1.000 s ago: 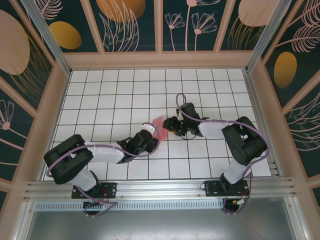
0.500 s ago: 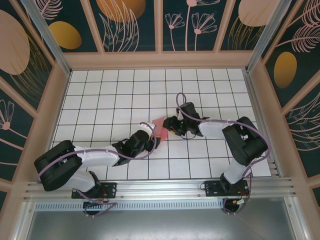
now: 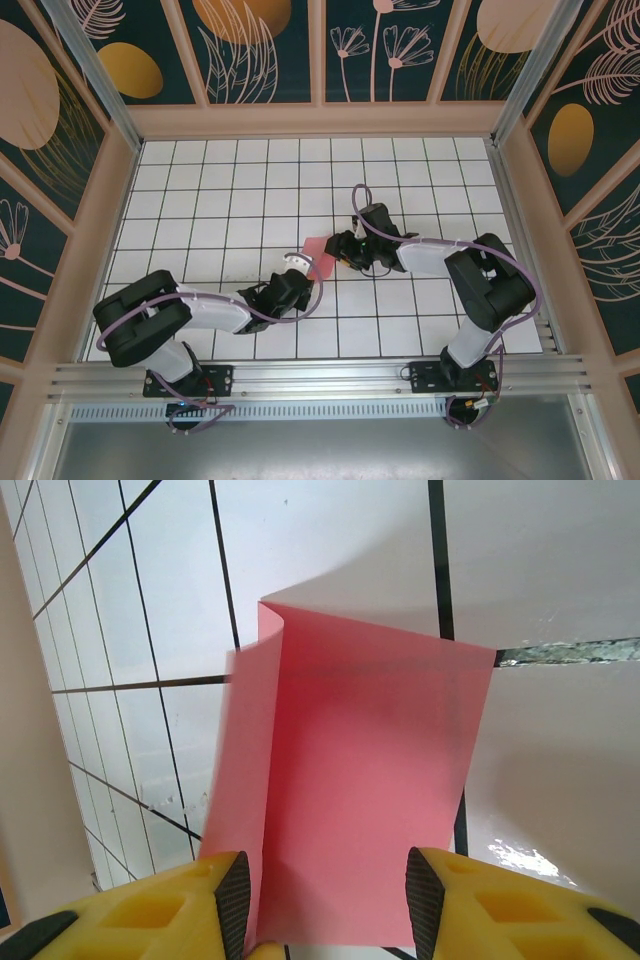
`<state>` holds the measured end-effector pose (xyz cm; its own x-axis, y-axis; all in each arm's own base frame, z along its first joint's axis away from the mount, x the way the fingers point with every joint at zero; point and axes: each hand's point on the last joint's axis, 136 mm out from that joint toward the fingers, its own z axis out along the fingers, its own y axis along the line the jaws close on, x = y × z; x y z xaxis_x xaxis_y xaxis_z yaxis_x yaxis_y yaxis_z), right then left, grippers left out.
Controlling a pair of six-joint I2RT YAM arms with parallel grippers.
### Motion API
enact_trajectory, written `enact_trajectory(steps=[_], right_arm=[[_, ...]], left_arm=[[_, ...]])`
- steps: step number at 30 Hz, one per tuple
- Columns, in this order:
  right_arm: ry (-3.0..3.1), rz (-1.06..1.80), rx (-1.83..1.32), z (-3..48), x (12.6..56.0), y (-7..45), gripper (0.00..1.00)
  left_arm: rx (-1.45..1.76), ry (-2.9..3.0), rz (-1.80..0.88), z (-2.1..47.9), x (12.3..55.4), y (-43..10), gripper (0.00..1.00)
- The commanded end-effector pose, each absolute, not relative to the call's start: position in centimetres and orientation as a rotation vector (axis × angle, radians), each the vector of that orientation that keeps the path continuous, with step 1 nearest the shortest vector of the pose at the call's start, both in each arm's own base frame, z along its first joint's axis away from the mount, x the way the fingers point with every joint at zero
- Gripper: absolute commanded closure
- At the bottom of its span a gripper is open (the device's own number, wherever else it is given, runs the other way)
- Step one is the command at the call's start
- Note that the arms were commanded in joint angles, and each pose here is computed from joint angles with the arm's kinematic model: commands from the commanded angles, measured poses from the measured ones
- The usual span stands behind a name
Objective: Fold a paper plane with a square sheet of paper (pick it up from the middle)
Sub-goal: Fourth fold the wing at the center of the table.
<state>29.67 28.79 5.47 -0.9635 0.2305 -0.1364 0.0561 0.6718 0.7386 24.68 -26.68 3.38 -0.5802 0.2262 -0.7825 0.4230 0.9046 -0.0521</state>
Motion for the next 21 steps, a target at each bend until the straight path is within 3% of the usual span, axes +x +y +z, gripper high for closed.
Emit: enact_trajectory(steps=[1,9,21], right_arm=[[2.630,1.197,0.210,7.6,30.0,29.5,0.52],[2.609,1.177,0.205,8.3,30.0,29.0,0.52],[2.578,1.144,0.143,8.5,28.6,28.1,0.52]], left_arm=[[0.412,2.164,-0.316,4.6,25.4,-27.3,0.79],[0.405,2.162,-0.478,4.8,24.2,-28.3,0.94],[0.285,2.203,-0.838,6.0,22.5,-30.8,0.95]])
